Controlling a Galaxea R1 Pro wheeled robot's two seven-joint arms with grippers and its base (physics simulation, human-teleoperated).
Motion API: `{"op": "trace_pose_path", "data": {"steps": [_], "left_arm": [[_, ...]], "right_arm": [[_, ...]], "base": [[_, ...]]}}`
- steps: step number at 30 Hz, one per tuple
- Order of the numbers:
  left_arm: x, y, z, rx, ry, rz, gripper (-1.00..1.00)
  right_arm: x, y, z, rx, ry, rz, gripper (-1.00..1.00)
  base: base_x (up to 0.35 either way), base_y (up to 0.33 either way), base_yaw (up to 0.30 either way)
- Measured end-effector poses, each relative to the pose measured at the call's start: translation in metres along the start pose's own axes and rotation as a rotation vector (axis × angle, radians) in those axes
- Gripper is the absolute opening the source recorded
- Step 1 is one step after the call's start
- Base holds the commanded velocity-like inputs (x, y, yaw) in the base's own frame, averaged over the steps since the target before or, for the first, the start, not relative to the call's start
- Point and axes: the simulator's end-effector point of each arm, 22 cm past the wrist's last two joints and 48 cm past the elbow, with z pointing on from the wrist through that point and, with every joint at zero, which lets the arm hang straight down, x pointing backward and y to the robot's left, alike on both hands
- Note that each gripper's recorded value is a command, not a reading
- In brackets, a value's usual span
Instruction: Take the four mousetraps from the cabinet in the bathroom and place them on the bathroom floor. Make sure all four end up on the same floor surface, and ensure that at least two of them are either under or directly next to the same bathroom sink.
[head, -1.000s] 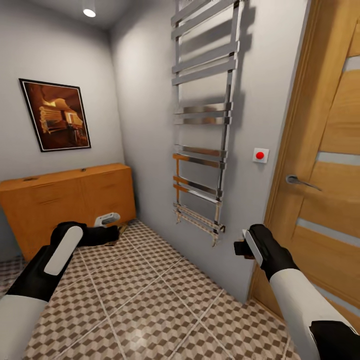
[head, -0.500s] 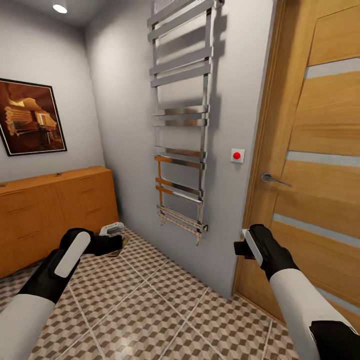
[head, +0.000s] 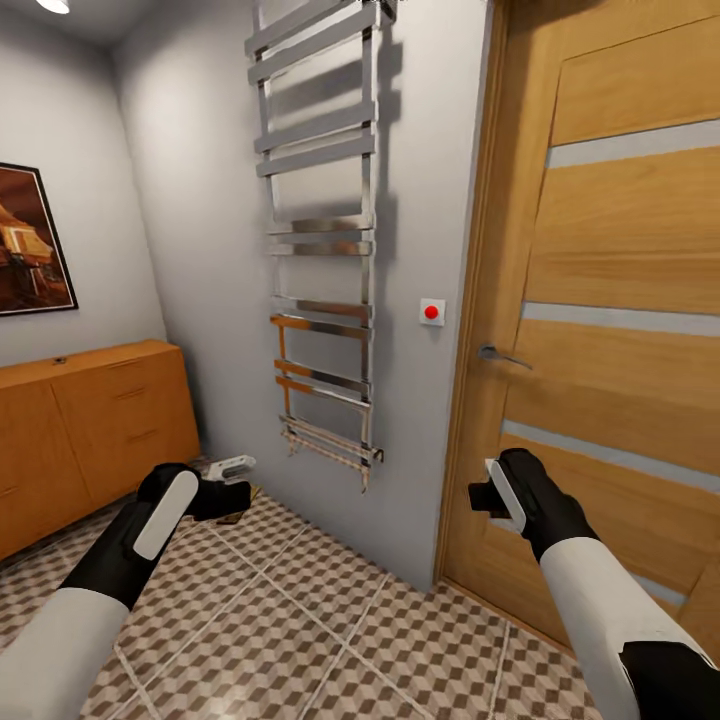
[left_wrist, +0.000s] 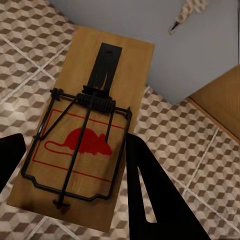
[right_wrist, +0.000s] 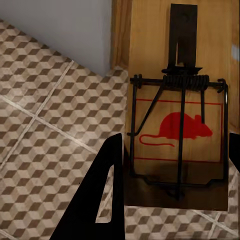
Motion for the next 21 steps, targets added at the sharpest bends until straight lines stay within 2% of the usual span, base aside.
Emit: {"op": "trace_pose_path", "data": {"steps": [21], "left_arm": [[0.0015, 0.0021, -0.0015, -0.013, 0.002, 0.002, -1.0]], "right_arm": [[-0.004, -0.0031, -0.0068, 0.003, -0.013, 0.003, -1.0]], "base": [[0.0, 0.0, -0.237]]}}
